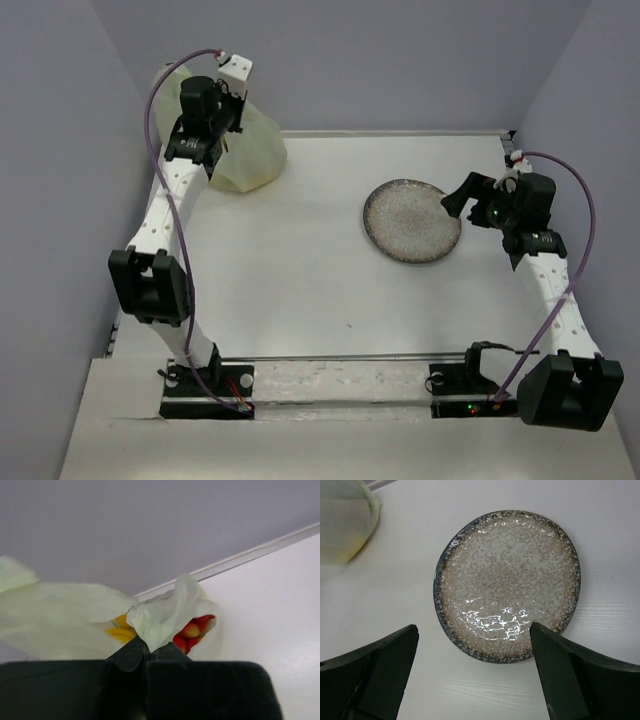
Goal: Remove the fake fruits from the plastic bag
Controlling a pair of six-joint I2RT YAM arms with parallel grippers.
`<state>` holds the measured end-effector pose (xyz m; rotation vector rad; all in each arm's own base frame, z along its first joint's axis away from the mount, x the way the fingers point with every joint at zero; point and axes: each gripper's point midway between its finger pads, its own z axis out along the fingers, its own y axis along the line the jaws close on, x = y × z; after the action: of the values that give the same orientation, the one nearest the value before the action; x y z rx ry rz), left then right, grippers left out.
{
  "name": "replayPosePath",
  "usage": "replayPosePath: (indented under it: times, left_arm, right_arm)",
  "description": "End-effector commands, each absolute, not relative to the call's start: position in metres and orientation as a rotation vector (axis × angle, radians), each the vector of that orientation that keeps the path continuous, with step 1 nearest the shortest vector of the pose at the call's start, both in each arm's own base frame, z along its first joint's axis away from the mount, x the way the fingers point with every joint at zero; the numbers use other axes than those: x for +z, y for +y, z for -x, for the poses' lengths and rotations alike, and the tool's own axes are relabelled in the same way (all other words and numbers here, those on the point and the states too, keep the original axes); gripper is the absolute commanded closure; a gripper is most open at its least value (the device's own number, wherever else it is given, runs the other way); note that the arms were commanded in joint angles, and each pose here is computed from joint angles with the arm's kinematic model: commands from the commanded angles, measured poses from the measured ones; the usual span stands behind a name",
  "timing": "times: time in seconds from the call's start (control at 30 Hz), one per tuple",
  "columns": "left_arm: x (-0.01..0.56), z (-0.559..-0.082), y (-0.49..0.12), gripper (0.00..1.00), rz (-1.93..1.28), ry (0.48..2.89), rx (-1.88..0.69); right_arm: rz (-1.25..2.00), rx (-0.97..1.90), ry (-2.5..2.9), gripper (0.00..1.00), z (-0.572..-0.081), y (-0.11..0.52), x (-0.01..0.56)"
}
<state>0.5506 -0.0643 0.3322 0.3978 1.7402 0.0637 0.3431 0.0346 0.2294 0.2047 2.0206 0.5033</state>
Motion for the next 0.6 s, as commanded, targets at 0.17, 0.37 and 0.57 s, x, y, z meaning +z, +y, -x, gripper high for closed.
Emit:
replayPosePath:
  times: [0.17, 0.37, 0.57]
  left_arm:
    - [0.338, -0.417, -0.142, 1.0, -0.585, 1.809, -0.253]
    - [0.32, -0.38, -0.179, 1.0, -0.64, 1.844, -0.353]
    - [0.337, -0.351, -0.215, 1.0, -0.743, 1.801, -0.453]
  right_arm:
    - [-0.116, 0.545, 1.941, 0.04, -0.349, 0.056, 0.271]
    - [0.006, 0.603, 1.952, 0.05, -0.346, 0.1, 0.278]
    - [0.17, 0.666, 1.978, 0.05, -0.338, 0.166, 0.287]
